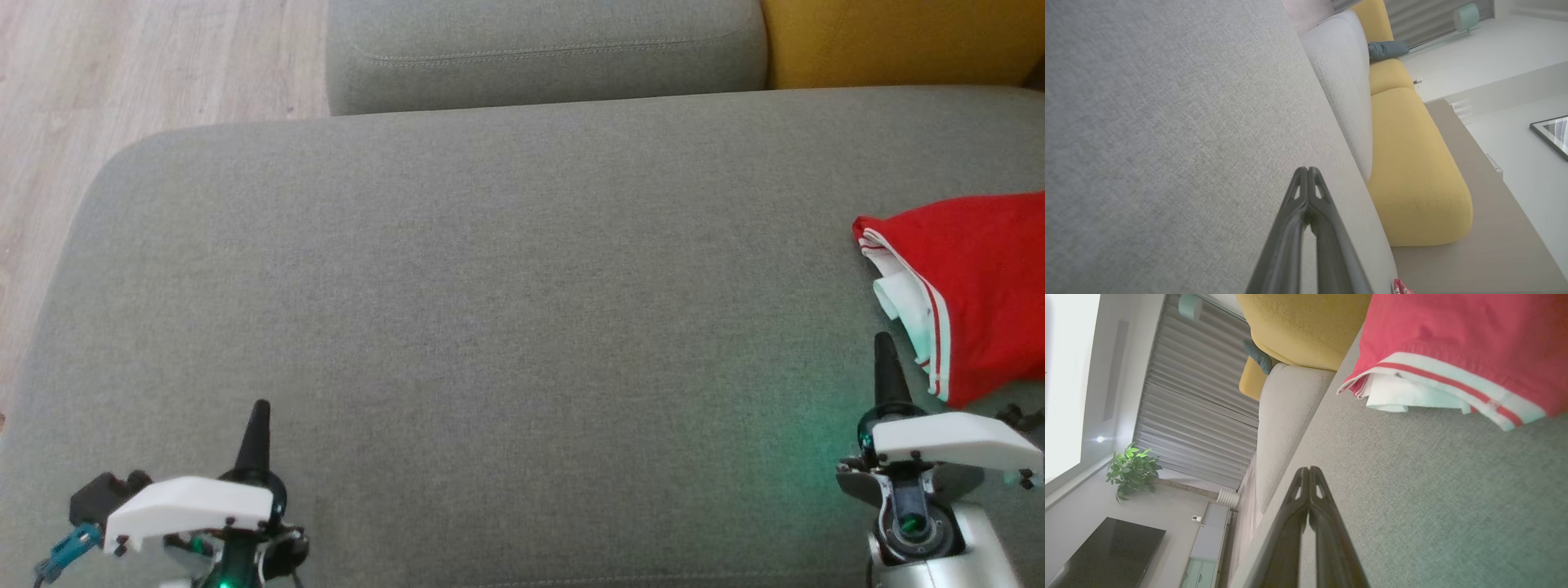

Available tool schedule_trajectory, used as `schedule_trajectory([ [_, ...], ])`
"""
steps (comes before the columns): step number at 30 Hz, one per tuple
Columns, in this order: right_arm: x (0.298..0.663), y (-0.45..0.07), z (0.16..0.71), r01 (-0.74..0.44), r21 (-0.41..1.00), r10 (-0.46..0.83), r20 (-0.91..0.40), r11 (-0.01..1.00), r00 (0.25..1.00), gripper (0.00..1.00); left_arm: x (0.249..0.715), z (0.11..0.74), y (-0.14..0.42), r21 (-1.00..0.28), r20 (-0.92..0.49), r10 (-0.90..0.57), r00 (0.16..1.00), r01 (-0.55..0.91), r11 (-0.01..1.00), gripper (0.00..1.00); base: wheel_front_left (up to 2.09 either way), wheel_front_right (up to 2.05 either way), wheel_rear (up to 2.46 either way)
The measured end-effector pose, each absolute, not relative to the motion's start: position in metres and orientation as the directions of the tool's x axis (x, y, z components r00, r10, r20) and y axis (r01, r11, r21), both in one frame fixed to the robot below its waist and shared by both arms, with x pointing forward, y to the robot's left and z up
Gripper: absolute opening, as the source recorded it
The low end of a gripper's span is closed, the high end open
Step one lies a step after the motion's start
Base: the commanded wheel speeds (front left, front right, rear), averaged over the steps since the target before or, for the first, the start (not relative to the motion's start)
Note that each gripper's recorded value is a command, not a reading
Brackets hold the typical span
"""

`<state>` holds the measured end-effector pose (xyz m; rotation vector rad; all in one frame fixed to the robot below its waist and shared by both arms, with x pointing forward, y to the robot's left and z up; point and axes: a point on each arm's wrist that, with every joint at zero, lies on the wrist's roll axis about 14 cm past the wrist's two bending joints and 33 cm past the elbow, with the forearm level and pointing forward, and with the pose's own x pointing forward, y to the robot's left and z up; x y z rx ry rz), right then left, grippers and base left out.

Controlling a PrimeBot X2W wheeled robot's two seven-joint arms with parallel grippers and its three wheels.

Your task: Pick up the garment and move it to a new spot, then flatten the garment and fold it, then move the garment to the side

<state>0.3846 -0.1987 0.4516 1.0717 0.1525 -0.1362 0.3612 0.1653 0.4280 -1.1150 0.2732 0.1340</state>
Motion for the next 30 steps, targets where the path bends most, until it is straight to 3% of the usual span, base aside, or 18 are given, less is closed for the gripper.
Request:
schedule_trajectory([
  [30, 0.383, -0.203, 0.475, 0.114, 0.984, -0.027, -0.111, 0.140, 0.993, 0.00, 0.370, 0.458, 0.178, -0.979, -0.169, -0.036, 0.985, -0.164, 0.119, 0.00, 0.00, 0.00, 0.00],
])
